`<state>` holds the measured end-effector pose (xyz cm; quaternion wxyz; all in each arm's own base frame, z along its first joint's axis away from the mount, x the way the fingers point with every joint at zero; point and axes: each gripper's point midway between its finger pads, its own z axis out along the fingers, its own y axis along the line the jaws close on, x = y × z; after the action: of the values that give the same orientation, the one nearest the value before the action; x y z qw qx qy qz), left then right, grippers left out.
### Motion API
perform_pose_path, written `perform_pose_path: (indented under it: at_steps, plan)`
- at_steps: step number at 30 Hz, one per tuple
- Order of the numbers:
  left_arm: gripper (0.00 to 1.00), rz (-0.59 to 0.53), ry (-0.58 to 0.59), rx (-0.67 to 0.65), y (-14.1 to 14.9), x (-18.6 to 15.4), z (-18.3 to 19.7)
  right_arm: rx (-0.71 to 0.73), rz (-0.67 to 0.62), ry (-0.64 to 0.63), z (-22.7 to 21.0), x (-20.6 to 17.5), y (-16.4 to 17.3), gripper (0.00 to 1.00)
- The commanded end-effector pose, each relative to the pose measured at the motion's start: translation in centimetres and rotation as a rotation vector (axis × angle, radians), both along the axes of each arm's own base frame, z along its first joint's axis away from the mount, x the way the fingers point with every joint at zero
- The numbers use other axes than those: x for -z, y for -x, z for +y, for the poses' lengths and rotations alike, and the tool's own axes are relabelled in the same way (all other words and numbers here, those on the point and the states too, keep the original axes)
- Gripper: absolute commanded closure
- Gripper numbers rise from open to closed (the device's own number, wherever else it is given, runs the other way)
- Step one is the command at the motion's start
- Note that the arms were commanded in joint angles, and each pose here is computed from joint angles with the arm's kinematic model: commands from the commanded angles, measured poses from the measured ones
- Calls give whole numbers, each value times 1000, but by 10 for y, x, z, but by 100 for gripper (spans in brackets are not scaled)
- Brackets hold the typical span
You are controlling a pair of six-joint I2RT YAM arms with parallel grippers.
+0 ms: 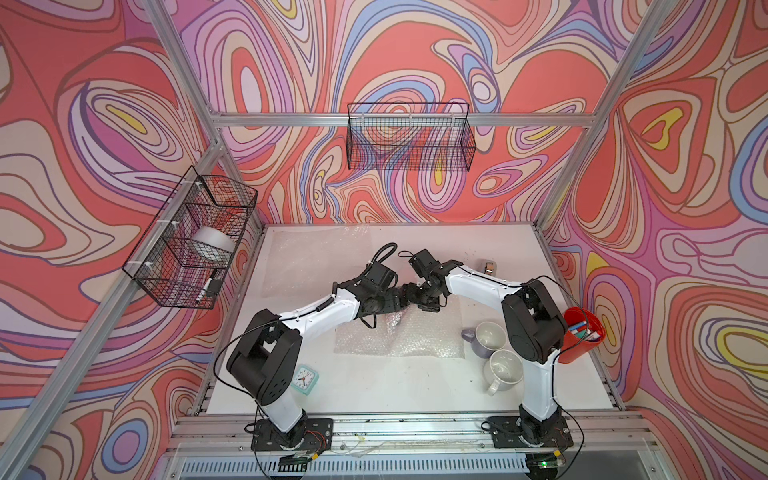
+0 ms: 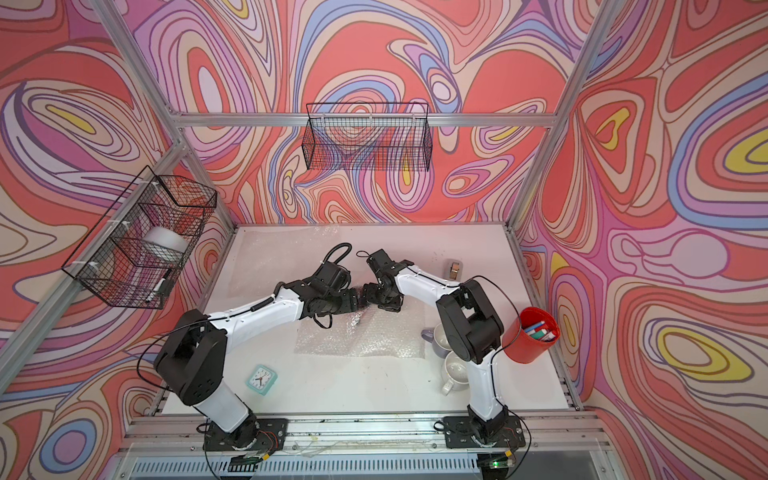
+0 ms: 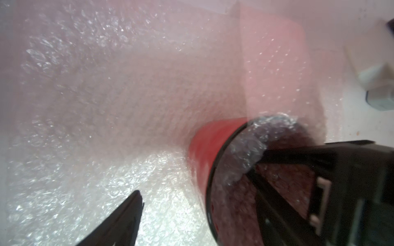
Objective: Wrap mugs in bubble wrap
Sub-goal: Wrap the mug in bubble wrap.
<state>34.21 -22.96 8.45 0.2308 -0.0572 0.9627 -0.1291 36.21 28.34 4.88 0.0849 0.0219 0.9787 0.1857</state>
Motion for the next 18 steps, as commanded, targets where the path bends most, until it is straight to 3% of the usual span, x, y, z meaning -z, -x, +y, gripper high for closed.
perform_pose_path:
  at_steps: [1,8,12,18]
  plan:
    - [14,33,-41,-53,-6,8,10,-35,-103,-101,13,-36,-6,19]
    - [14,61,-50,-57,-8,18,9,-11,-265,-120,-8,-79,-25,22]
    - [14,65,-39,-53,-9,19,6,95,-233,-47,-48,-69,-52,21]
    - [13,70,-39,-49,-9,19,5,178,-191,30,-81,-50,-98,9]
